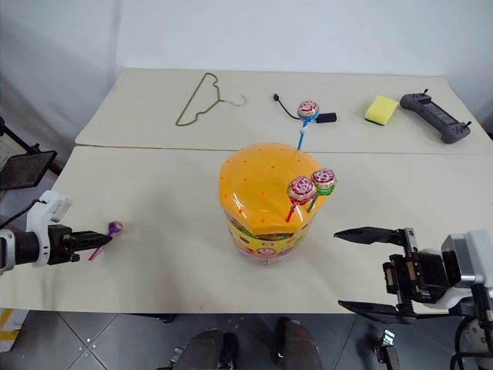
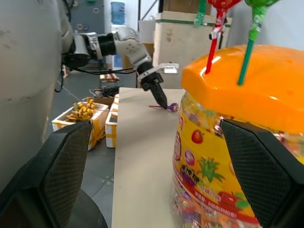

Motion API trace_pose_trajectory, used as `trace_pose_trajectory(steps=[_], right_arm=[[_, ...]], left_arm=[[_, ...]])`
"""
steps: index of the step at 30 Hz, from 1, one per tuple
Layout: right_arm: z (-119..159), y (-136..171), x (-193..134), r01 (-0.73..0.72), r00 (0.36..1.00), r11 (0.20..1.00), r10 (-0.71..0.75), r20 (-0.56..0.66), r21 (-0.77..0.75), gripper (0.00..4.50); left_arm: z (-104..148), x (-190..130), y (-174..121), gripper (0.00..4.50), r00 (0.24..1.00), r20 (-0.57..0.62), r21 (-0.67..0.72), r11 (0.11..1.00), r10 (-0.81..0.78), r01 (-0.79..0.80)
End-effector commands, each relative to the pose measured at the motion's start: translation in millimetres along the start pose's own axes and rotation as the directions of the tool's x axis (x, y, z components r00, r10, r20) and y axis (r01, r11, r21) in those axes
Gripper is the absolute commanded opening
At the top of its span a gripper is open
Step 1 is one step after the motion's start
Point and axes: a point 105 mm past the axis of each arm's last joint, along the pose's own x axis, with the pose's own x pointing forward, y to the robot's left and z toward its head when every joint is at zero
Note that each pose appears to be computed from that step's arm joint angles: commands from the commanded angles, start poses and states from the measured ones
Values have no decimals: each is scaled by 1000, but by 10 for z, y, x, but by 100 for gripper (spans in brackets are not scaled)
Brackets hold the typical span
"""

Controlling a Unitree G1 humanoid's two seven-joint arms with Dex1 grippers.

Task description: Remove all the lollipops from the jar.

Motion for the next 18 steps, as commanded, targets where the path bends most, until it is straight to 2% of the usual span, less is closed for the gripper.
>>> trace_pose_trajectory(steps=[1, 5, 7, 8, 10, 11, 12, 13, 15, 18], right_arm=[[35, -38, -77, 56, 998, 998, -56, -1, -12, 450], [64, -225, -228, 235, 972, 972, -235, 31, -18, 450], [79, -310, -282, 318, 946, 948, -318, 63, 5, 450], [55, -361, -292, 350, 935, 937, -349, 59, 2, 450], [28, -412, -249, 373, 927, 928, -372, 49, -6, 450], [62, -428, -221, 382, 922, 924, -380, 68, -8, 450], [103, -438, -196, 393, 917, 920, -391, 79, -6, 450], [139, -464, -182, 417, 905, 909, -416, 90, 10, 450], [160, -483, -151, 436, 897, 900, -436, 70, 16, 450], [132, -502, -99, 445, 896, 896, -445, 4, 2, 450]], left_arm=[[136, -88, -2, 208, 997, 79, 68, 998, -7, 2], [521, -205, -244, 332, 940, 265, 321, 939, -216, 126], [529, -283, -404, 390, 889, 264, 330, 901, -374, 281], [665, -307, -475, 419, 821, 330, 411, 854, -465, 319], [959, -450, -775, 419, 601, 439, 595, 717, -669, 364], [1044, -528, -911, 419, 495, 469, 635, 668, -732, 388], [1063, -576, -1044, 419, 422, 469, 645, 628, -776, 436], [1063, -605, -1163, 419, 366, 461, 656, 588, -808, 473], [1046, -628, -1328, 419, 303, 437, 655, 530, -847, 538], [979, -538, -1542, 419, 262, 398, 647, 472, -879, 599]])
